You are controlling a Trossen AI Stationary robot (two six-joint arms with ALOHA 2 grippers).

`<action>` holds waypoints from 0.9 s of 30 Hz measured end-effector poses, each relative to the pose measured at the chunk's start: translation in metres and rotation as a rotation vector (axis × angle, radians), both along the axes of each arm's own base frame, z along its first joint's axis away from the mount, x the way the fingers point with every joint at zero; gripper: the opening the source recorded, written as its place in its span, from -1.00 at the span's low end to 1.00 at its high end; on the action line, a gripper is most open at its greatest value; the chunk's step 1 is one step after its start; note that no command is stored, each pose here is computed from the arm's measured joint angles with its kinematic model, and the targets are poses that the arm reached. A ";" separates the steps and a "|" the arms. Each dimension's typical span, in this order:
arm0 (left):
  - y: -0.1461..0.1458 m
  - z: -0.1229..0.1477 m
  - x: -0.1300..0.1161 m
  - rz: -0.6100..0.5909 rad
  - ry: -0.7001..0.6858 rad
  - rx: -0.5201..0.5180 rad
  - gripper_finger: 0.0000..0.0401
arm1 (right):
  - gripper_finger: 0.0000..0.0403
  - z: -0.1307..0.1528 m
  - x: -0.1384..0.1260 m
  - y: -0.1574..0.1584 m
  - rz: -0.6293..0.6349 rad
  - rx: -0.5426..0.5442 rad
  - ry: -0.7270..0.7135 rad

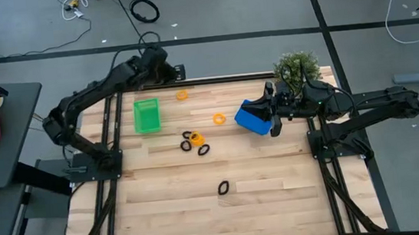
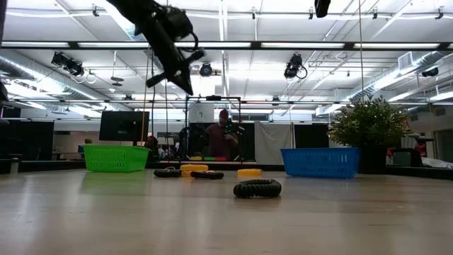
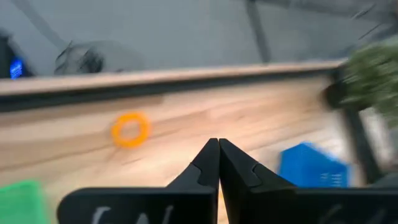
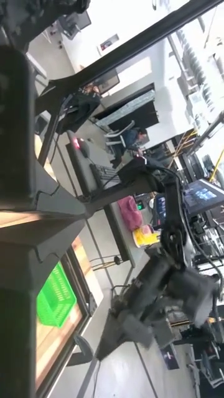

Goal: Sort spring keychains
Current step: Put the yellow spring keychain into the blue bin

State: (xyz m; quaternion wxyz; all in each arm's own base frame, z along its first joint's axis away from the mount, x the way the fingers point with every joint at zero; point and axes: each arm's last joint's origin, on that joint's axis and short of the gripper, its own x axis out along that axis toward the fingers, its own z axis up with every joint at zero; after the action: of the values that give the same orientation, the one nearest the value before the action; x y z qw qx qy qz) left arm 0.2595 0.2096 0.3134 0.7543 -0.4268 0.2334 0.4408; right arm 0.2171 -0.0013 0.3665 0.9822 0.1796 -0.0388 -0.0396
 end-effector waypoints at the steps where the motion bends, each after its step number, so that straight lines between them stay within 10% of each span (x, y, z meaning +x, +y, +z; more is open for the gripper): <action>1: 0.004 -0.003 0.000 -0.010 0.039 -0.020 -0.98 | -0.88 0.000 0.000 0.000 0.000 0.000 0.002; 12: 0.048 -0.019 0.029 -0.161 0.309 -0.063 -0.89 | -0.88 0.000 0.000 0.000 0.001 0.000 0.003; 27: 0.071 -0.093 0.048 -0.228 0.578 -0.194 -0.07 | -0.88 -0.001 0.000 0.000 0.001 0.000 0.008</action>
State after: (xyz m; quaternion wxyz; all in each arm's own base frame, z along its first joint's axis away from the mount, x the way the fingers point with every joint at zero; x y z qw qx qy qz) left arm 0.3080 0.2804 0.2204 0.6571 -0.3253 0.5250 0.4322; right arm 0.2172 -0.0013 0.3656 0.9823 0.1796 -0.0346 -0.0400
